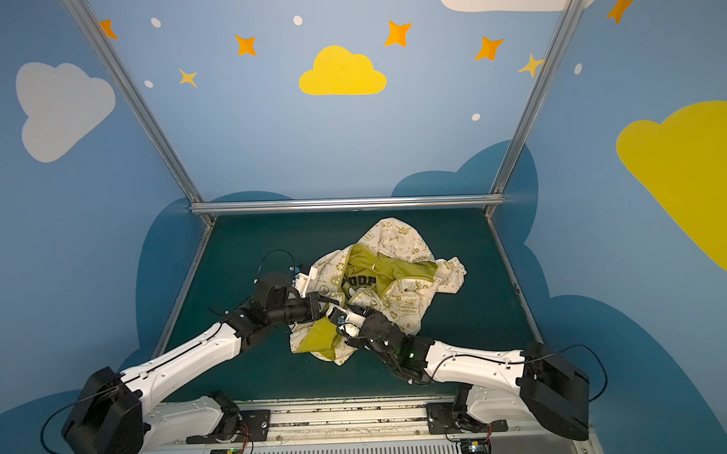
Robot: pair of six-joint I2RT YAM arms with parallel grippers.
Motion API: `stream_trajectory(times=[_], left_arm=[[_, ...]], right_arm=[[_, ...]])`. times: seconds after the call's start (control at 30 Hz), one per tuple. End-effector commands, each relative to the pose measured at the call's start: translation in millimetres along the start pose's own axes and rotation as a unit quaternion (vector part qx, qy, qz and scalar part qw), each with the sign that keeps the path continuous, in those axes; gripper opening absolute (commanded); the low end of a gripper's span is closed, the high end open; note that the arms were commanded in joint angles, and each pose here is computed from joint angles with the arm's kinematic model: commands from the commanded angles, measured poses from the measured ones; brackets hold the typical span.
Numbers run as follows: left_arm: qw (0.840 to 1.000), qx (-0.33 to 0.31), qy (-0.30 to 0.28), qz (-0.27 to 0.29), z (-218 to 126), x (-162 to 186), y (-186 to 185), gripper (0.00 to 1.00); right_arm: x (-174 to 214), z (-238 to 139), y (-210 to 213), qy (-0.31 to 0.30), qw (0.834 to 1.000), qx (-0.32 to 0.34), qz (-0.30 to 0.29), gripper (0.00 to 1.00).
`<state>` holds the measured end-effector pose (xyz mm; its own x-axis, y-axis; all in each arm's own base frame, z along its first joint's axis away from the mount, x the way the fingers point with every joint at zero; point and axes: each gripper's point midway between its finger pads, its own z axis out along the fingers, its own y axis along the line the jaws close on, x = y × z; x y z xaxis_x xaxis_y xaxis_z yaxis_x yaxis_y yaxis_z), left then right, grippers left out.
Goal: Zip up the jacket
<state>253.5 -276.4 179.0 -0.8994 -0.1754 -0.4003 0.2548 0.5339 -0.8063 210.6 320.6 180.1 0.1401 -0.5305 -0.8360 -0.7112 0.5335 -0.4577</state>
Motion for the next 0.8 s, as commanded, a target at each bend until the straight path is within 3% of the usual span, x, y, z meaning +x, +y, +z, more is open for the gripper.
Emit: stream_trajectory(times=[0.0,0.07,0.2,0.67,0.77], left_arm=[[1.0,0.014,-0.005,0.009,0.0,-5.8,-11.0,0.03],[1.0,0.014,-0.005,0.008,0.2,-6.3,-11.3,0.03],[1.0,0.014,-0.006,0.008,-0.6,-6.8,-11.1,0.03],[1.0,0.015,-0.006,0.009,-1.3,-6.3,-12.6,0.03],[1.0,0.013,-0.005,0.008,-1.0,-5.4,-11.1,0.03]], right_arm=[[3.3,-4.3,-0.5,0.002,1.0,-0.005,0.006,0.5],[4.7,-3.9,1.5,0.004,1.0,-0.01,0.008,0.57],[10.7,-1.1,3.2,0.01,1.0,-0.008,0.004,0.6],[7.1,10.0,0.5,0.008,1.0,-0.002,0.002,0.61],[5.9,10.1,-0.2,0.007,1.0,-0.002,0.003,0.56]])
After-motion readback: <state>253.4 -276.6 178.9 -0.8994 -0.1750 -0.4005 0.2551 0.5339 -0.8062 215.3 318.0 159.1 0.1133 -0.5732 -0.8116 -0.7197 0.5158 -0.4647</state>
